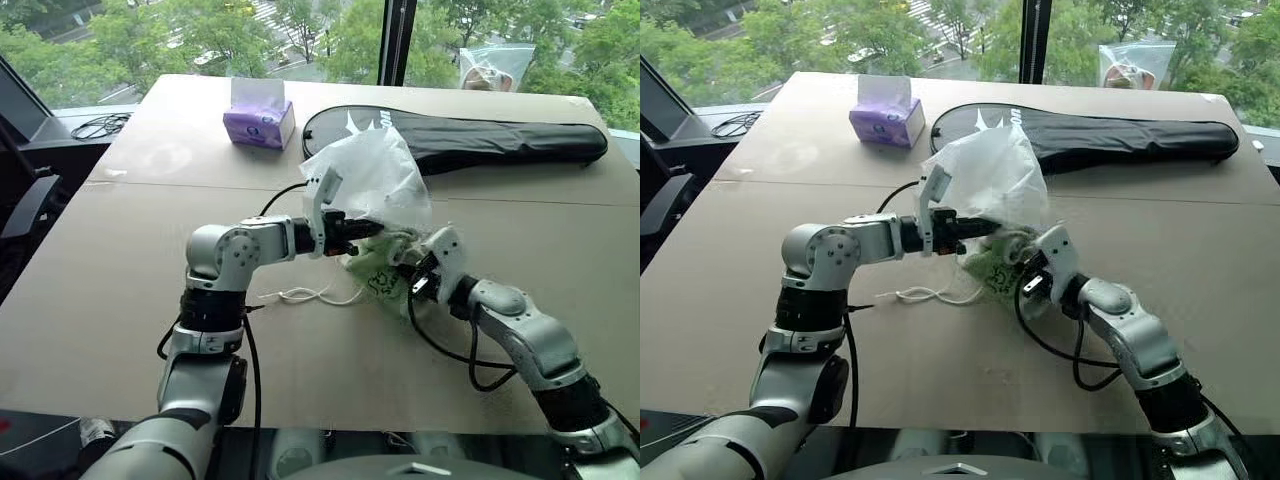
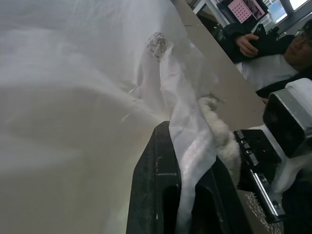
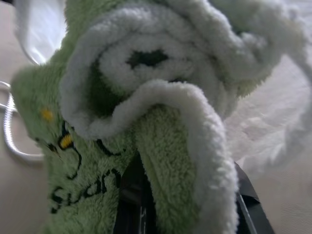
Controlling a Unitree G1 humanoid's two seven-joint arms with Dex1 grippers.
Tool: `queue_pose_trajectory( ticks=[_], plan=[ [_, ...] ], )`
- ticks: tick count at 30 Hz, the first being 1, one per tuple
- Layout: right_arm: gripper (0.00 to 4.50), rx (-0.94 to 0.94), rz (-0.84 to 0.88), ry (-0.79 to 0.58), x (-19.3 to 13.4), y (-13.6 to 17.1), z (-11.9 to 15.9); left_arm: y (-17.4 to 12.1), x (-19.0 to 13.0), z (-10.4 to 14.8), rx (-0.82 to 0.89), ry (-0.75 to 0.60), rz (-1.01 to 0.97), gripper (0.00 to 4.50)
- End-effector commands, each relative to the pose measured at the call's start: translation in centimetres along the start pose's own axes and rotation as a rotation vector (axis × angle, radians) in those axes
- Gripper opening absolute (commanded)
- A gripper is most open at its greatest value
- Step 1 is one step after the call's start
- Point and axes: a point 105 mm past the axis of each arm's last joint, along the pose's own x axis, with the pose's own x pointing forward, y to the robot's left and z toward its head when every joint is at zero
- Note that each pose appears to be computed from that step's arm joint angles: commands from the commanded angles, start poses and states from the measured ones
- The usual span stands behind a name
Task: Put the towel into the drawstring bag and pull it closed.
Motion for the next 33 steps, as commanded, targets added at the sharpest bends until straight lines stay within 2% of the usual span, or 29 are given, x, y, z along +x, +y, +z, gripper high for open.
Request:
queue_pose_trajectory(
  ticks=[1,7,10,12,14,20,23,26,30,31,33],
  plan=[
    [0.05,-0.217,-0.040,0.136,0.5,-0.9,-2.3,-2.3,-0.1,1.4,0.089,-0.017,-0.075,0.00],
    [0.05,-0.331,-0.119,0.214,0.8,-2.5,-2.7,-2.5,-0.8,0.8,0.150,0.028,-0.068,0.00],
    [0.05,-0.485,-0.119,0.235,1.0,-2.8,-2.3,-2.4,-1.1,0.4,0.158,0.048,-0.061,0.00],
    [0.05,-0.752,-0.096,0.260,1.1,-3.0,-1.6,-2.4,-1.1,0.3,0.151,0.049,-0.064,0.00],
    [0.05,-0.808,-0.118,0.236,1.4,-3.2,-0.4,-2.5,-1.0,0.3,0.144,0.050,-0.071,0.00],
    [0.05,-0.832,-0.148,0.186,1.9,-3.2,0.8,-2.3,-0.7,0.1,0.139,0.058,-0.075,0.00],
    [0.05,-0.935,-0.112,0.153,2.0,-2.6,1.6,-1.8,-0.6,0.5,0.137,0.040,-0.056,0.00],
    [0.05,-1.041,-0.029,0.142,2.1,-1.4,1.5,-1.0,-0.2,2.3,0.093,-0.043,-0.014,0.00],
    [0.05,-1.054,0.019,0.126,2.0,-0.3,1.2,-1.2,0.2,4.6,0.009,-0.145,-0.029,0.00],
    [0.05,-1.036,0.017,0.125,2.0,-0.2,1.2,-1.4,0.3,4.4,0.006,-0.130,-0.044,0.00],
    [0.05,-0.943,-0.034,0.119,2.1,-0.6,1.3,-2.0,0.3,2.4,0.029,-0.033,-0.072,0.00]
  ],
)
